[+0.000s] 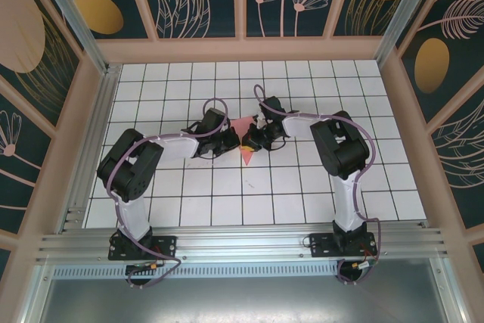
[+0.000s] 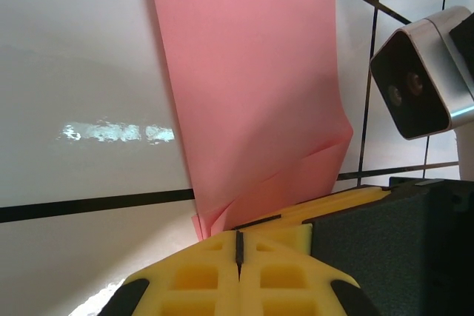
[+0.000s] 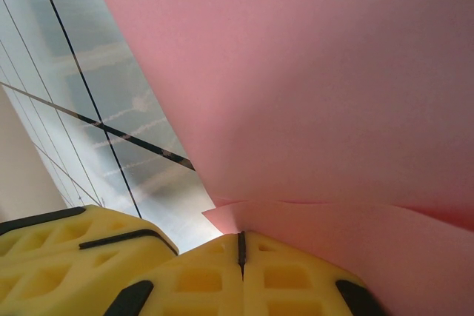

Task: Fold a paper plane with a square sheet of paper (pick it up from the middle)
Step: Third fold the triangle at the center of the table.

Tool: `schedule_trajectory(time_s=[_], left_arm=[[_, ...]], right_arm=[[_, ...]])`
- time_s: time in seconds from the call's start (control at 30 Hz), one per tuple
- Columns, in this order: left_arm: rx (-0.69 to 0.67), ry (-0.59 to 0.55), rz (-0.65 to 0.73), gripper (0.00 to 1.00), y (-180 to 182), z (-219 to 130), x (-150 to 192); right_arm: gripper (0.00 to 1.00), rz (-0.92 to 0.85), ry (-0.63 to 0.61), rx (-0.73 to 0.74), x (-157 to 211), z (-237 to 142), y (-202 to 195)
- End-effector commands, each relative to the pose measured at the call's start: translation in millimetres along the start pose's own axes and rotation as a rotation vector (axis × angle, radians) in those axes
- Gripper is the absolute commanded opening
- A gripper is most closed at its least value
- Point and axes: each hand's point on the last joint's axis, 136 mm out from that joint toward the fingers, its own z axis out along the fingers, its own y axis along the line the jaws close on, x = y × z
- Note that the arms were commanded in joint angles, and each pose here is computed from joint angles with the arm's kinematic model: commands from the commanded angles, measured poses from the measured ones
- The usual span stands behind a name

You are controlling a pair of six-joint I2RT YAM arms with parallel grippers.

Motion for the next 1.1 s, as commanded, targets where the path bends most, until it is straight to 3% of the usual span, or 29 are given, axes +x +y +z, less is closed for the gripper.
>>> schedule_trajectory(time_s=[0.0,0.6,1.07], left_arm=[[0.002,0.044,-0.007,0.0,-1,8,6],[-0.133,0.036,-0.015,0.0,22,20,6],[0.001,0.041,-0.015,0.0,-7,17,4]], right_arm=[[0.0,0.03,0.005,0.097,4,9,-28],[0.0,0.04,0.001,0.096,4,9,-28],[0.0,0.05,0.007,0.085,6,10,-28]])
